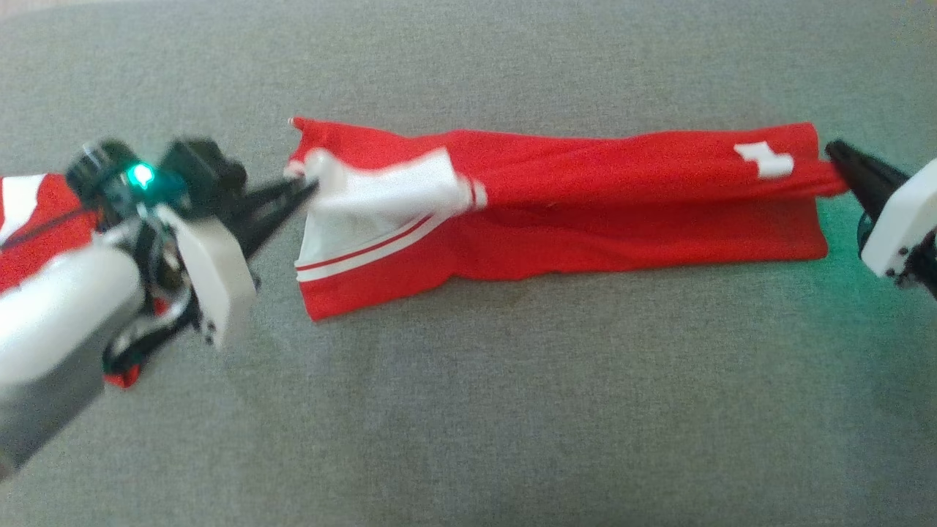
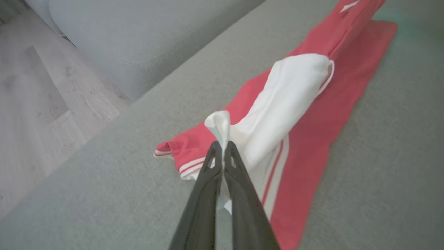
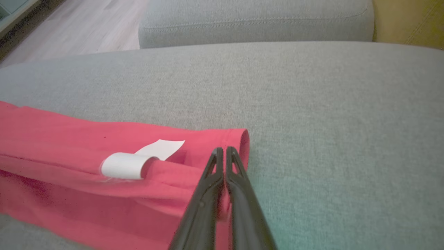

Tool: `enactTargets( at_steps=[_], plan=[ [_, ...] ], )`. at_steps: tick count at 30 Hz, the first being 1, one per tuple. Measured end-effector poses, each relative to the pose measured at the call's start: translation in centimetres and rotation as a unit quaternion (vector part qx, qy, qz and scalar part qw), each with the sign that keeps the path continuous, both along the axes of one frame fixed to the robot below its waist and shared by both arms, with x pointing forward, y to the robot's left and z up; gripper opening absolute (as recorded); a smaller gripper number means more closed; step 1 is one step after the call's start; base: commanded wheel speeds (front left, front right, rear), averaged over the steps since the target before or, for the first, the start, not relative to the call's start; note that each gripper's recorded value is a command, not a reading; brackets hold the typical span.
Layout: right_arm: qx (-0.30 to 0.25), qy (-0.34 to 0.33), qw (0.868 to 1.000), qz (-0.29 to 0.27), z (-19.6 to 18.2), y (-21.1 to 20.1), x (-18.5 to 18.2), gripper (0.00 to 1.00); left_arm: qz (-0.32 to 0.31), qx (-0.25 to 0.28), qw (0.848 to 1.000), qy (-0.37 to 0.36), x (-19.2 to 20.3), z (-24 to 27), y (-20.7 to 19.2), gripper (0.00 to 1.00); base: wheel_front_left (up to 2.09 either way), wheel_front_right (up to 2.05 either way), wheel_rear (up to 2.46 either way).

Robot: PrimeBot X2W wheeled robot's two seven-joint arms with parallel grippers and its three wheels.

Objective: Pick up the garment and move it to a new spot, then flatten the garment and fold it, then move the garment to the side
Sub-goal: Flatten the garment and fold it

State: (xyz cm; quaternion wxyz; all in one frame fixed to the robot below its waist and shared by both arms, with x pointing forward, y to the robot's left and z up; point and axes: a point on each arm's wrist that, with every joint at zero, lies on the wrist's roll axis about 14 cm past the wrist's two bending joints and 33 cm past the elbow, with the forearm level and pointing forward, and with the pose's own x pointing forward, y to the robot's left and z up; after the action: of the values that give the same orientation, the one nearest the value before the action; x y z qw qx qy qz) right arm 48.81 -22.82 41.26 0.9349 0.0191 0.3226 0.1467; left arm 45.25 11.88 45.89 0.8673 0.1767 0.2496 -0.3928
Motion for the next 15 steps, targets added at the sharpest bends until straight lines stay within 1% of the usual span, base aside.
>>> enactTargets(
  at_steps=[3,6,12,15],
  plan=[
    [-0.005,0.024,1.0,0.007,-0.5,-0.1,-1.0,0.0,-0.013,0.006,0.999,0.034,-2.3,-1.3,-0.4,0.0,0.0,0.0,0.0],
    [-0.004,0.034,0.999,0.008,-0.6,-0.3,-1.4,0.0,-0.023,0.008,0.998,0.055,-3.6,-2.1,-0.9,0.0,0.0,0.0,0.0],
    [-0.012,0.052,0.998,0.013,-1.4,-0.5,-2.0,0.0,-0.026,0.015,0.997,0.067,-3.8,-2.8,-0.9,0.0,0.0,0.0,0.0],
    [-0.012,0.066,0.998,0.015,-1.9,-0.4,-2.3,0.0,-0.028,0.03,0.997,0.062,-3.6,-3.2,-0.5,0.0,0.0,0.0,0.0]
  ],
)
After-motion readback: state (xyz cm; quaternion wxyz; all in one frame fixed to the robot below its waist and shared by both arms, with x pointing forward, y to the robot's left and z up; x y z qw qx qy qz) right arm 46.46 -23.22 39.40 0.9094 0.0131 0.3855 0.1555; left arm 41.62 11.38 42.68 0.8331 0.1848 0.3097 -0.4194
